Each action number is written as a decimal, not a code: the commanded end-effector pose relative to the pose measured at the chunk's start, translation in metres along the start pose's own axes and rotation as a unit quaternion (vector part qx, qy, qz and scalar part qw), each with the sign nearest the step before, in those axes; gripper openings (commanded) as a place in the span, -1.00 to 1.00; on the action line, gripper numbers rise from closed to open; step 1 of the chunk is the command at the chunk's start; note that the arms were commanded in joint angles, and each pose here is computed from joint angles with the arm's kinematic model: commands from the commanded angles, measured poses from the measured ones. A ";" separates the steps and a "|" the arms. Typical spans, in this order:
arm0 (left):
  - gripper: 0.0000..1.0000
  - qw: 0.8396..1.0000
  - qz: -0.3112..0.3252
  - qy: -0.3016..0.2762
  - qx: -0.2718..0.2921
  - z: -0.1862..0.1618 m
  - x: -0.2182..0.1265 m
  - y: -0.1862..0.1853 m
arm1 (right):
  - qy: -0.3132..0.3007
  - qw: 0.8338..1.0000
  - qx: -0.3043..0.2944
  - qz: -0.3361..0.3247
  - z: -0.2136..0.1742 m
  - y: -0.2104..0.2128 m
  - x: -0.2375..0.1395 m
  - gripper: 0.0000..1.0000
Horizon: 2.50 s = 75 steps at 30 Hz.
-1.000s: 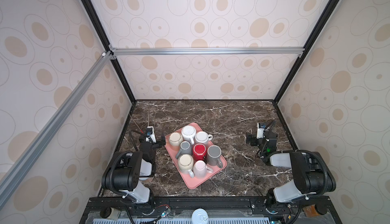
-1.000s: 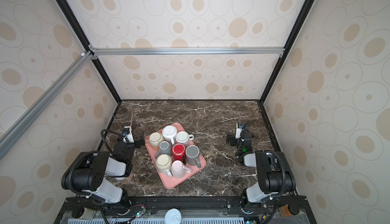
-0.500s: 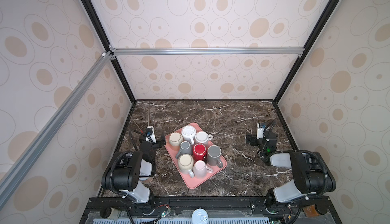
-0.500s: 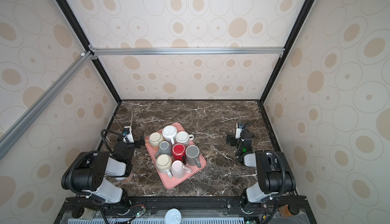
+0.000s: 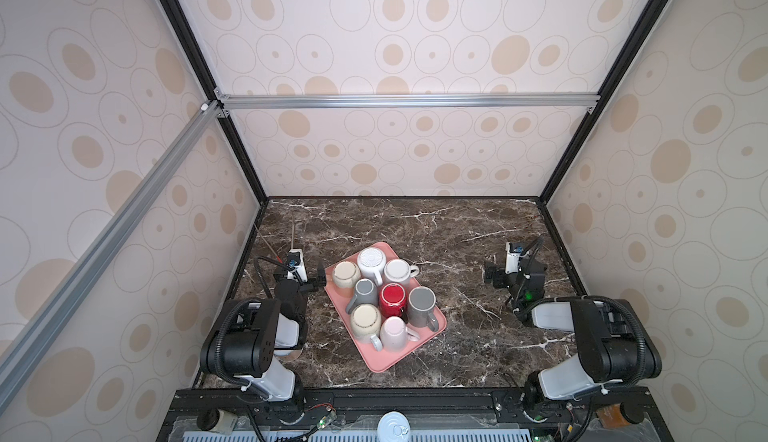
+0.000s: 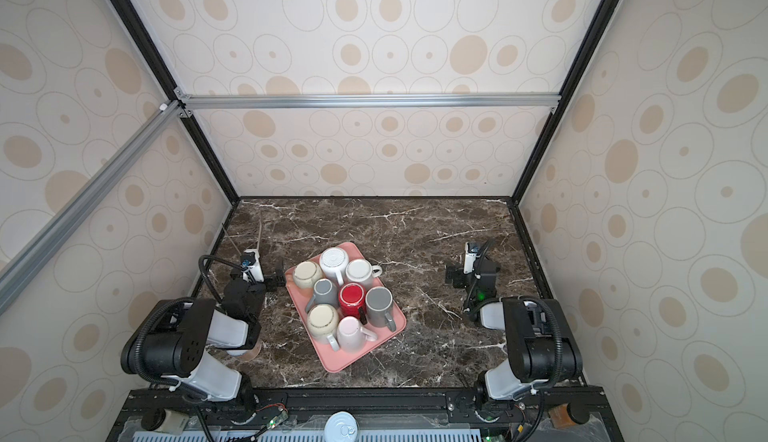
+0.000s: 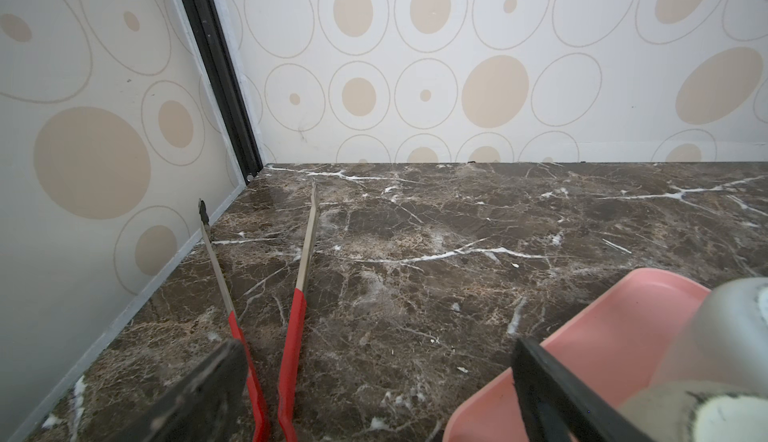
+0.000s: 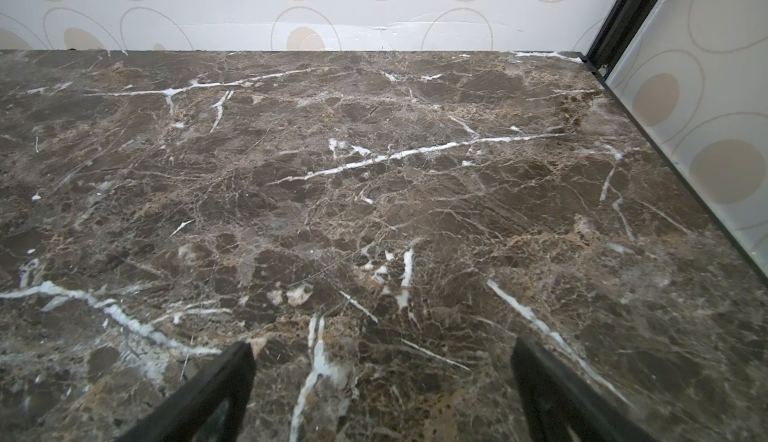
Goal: Turn the mug right side up
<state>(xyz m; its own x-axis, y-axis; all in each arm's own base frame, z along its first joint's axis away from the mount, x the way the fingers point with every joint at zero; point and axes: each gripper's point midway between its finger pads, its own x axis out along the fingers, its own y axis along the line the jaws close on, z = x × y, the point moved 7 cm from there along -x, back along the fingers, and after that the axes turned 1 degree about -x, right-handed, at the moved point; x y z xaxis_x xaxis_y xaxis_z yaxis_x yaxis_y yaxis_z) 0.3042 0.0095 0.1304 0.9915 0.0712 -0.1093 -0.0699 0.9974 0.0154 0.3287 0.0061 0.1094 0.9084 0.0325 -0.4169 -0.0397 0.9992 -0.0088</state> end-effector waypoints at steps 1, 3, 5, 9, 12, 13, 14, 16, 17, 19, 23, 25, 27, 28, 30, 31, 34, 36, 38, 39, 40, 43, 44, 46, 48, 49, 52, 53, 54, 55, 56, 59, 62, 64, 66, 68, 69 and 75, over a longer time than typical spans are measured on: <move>1.00 1.000 -0.002 -0.011 0.012 0.006 0.004 -0.002 | -0.005 1.000 -0.009 -0.004 0.005 0.001 0.003 0.99; 1.00 1.000 -0.001 -0.010 0.011 0.006 0.004 -0.001 | -0.004 1.000 -0.009 -0.004 0.005 0.000 0.003 0.99; 1.00 1.000 -0.001 -0.010 0.011 0.006 0.004 -0.002 | -0.005 1.000 -0.009 -0.004 0.005 0.000 0.003 1.00; 1.00 1.000 -0.002 -0.010 0.012 0.006 0.005 -0.002 | -0.004 1.000 -0.008 -0.004 0.005 0.001 0.003 0.99; 1.00 1.000 -0.001 -0.011 0.011 0.006 0.004 -0.001 | -0.007 1.000 -0.007 -0.006 0.005 0.000 0.002 1.00; 1.00 1.000 0.000 -0.015 0.010 0.007 0.002 -0.001 | -0.010 1.000 -0.003 -0.012 0.005 -0.001 0.001 1.00; 1.00 1.000 0.017 -0.020 0.002 0.010 0.000 0.002 | -0.017 1.000 0.000 -0.021 0.005 -0.003 -0.001 0.99; 1.00 0.998 0.062 -0.016 -0.014 0.018 -0.001 0.012 | -0.043 0.999 0.004 -0.032 0.012 -0.005 -0.007 1.00; 1.00 0.997 0.079 -0.015 -0.020 0.025 -0.001 0.015 | -0.039 0.999 0.003 -0.030 0.017 -0.005 -0.014 0.97; 1.00 0.995 0.099 -0.012 -0.025 0.035 -0.001 0.019 | 0.000 1.000 0.015 -0.022 0.033 -0.003 -0.025 0.92; 1.00 0.987 0.141 0.003 -0.082 0.062 -0.004 0.028 | 0.088 0.993 0.073 0.003 0.067 0.003 -0.041 0.73; 1.00 0.981 0.149 0.040 -0.118 0.073 -0.004 0.029 | 0.135 0.985 0.105 0.028 0.072 0.011 -0.046 0.59; 1.00 0.968 0.152 0.084 -0.179 0.080 -0.007 0.027 | 0.193 0.971 0.129 0.058 0.070 0.026 -0.048 0.51; 0.98 0.966 0.124 0.111 -0.199 0.081 -0.008 0.021 | 0.217 0.965 0.133 0.070 0.066 0.034 -0.048 0.48; 0.85 0.958 0.079 0.194 -0.197 0.079 -0.013 0.011 | 0.282 0.946 0.122 0.105 0.052 0.064 -0.049 0.44; 0.83 0.949 0.077 0.233 -0.199 0.074 -0.016 0.010 | 0.305 0.938 0.113 0.120 0.045 0.078 -0.051 0.42; 0.80 0.924 0.062 0.298 -0.232 0.060 -0.032 0.012 | 0.355 0.913 0.092 0.181 0.017 0.126 -0.057 0.42; 0.69 0.914 0.042 0.304 -0.265 0.053 -0.046 0.006 | 0.375 0.897 0.097 0.212 0.000 0.147 -0.060 0.42; 0.48 0.904 0.015 0.314 -0.289 0.041 -0.057 -0.002 | 0.388 0.888 0.100 0.224 -0.013 0.159 -0.060 0.45; 0.37 0.900 0.011 0.324 -0.291 0.033 -0.063 -0.006 | 0.397 0.885 0.099 0.224 -0.019 0.163 -0.059 0.48; 0.34 0.896 0.008 0.337 -0.291 0.023 -0.068 -0.011 | 0.406 0.881 0.097 0.223 -0.024 0.166 -0.057 0.49; 0.18 0.875 -0.001 0.379 -0.300 -0.005 -0.080 -0.024 | 0.431 0.870 0.085 0.225 -0.035 0.173 -0.053 0.50; 0.14 0.871 -0.009 0.385 -0.305 -0.009 -0.082 -0.029 | 0.436 0.868 0.082 0.225 -0.037 0.173 -0.052 0.49; 0.05 0.858 -0.025 0.394 -0.329 -0.020 -0.087 -0.039 | 0.448 0.862 0.079 0.226 -0.044 0.175 -0.050 0.46; 0.01 0.845 -0.043 0.403 -0.350 -0.032 -0.092 -0.045 | 0.456 0.857 0.077 0.227 -0.049 0.177 -0.048 0.46; -0.03 0.836 -0.053 0.411 -0.361 -0.039 -0.095 -0.048 | 0.463 0.854 0.076 0.224 -0.051 0.178 -0.047 0.44; -0.11 0.809 -0.083 0.437 -0.384 -0.059 -0.103 -0.057 | 0.482 0.849 0.063 0.210 -0.059 0.179 -0.046 0.35; -0.14 0.801 -0.096 0.443 -0.392 -0.063 -0.105 -0.060 | 0.483 0.849 0.059 0.206 -0.060 0.180 -0.045 0.31; -0.17 0.795 -0.108 0.446 -0.397 -0.067 -0.107 -0.063 | 0.487 0.848 0.056 0.202 -0.063 0.180 -0.044 0.24; -0.20 0.792 -0.116 0.446 -0.400 -0.069 -0.108 -0.065 | 0.490 0.847 0.054 0.199 -0.065 0.180 -0.043 0.13; -0.23 0.791 -0.122 0.444 -0.402 -0.070 -0.109 -0.066 | 0.494 0.845 0.052 0.198 -0.066 0.181 -0.043 0.06; -0.35 0.788 -0.139 0.435 -0.412 -0.069 -0.107 -0.070 | 0.500 0.847 0.048 0.175 -0.068 0.178 -0.039 -0.18; -0.41 0.783 -0.150 0.433 -0.421 -0.069 -0.105 -0.076 | 0.495 0.855 0.046 0.151 -0.066 0.174 -0.035 -0.38; -0.45 0.781 -0.165 0.430 -0.421 -0.067 -0.102 -0.083 | 0.492 0.858 0.045 0.141 -0.063 0.172 -0.031 -0.44; -0.59 0.787 -0.189 0.411 -0.419 -0.060 -0.096 -0.092 | 0.493 0.860 0.037 0.125 -0.063 0.168 -0.026 -0.47; -0.73 0.788 -0.198 0.404 -0.421 -0.056 -0.091 -0.100 | 0.496 0.861 0.036 0.109 -0.064 0.160 -0.022 -0.56; -0.78 0.789 -0.201 0.399 -0.422 -0.053 -0.088 -0.104 | 0.497 0.860 0.041 0.104 -0.064 0.156 -0.020 -0.60; -0.88 0.790 -0.222 0.383 -0.424 -0.042 -0.062 -0.125 | 0.502 0.856 0.089 0.080 -0.062 0.120 -0.007 -0.70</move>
<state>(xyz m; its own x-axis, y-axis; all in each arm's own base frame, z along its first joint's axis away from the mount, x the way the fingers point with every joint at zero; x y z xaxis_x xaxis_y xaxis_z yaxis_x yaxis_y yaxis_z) 0.2191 -0.0981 0.0637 0.5492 -0.5541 -0.6256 -0.2632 0.5957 -0.7588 0.2953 0.1662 0.0818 0.1346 0.3889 -0.9114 -0.1112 0.9199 0.3761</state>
